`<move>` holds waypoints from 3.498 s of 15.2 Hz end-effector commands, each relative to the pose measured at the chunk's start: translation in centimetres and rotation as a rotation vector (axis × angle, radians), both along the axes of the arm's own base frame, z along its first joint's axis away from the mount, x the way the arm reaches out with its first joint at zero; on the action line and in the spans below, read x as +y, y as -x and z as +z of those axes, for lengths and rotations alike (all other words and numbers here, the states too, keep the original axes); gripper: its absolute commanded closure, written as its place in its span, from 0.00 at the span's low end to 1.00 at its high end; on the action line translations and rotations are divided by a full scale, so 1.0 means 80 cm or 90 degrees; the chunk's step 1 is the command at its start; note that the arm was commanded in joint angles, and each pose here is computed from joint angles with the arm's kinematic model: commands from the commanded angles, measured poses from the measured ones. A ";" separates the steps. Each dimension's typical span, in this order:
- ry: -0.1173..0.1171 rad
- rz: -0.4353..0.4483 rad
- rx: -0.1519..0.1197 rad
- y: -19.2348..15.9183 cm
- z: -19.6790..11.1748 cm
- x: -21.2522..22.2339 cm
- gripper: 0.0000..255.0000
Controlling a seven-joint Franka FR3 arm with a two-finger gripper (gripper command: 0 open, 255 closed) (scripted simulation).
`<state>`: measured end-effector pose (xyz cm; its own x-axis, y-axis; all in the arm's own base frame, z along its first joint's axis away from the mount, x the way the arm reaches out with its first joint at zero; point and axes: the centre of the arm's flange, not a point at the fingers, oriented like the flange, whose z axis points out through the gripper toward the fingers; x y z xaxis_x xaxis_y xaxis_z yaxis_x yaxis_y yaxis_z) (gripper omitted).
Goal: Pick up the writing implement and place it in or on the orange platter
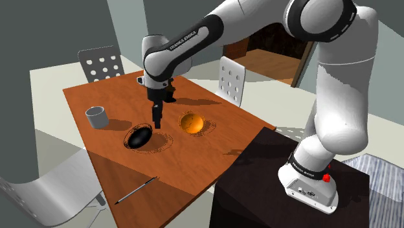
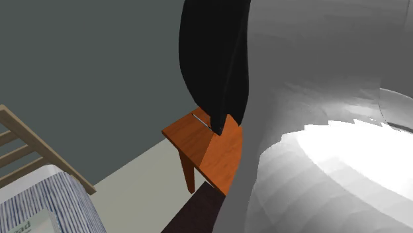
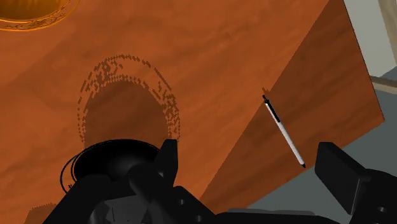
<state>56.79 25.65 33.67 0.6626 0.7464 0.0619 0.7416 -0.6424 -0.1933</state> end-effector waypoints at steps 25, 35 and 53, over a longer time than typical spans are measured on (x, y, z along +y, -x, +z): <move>-0.022 0.375 0.046 0.018 -0.248 0.290 0.00; -0.022 0.375 0.046 0.024 -0.270 0.293 0.00; -0.022 0.375 0.046 0.024 -0.224 0.293 1.00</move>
<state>54.97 49.15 15.25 0.1416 0.9879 0.0631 0.9556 -0.1198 -0.2694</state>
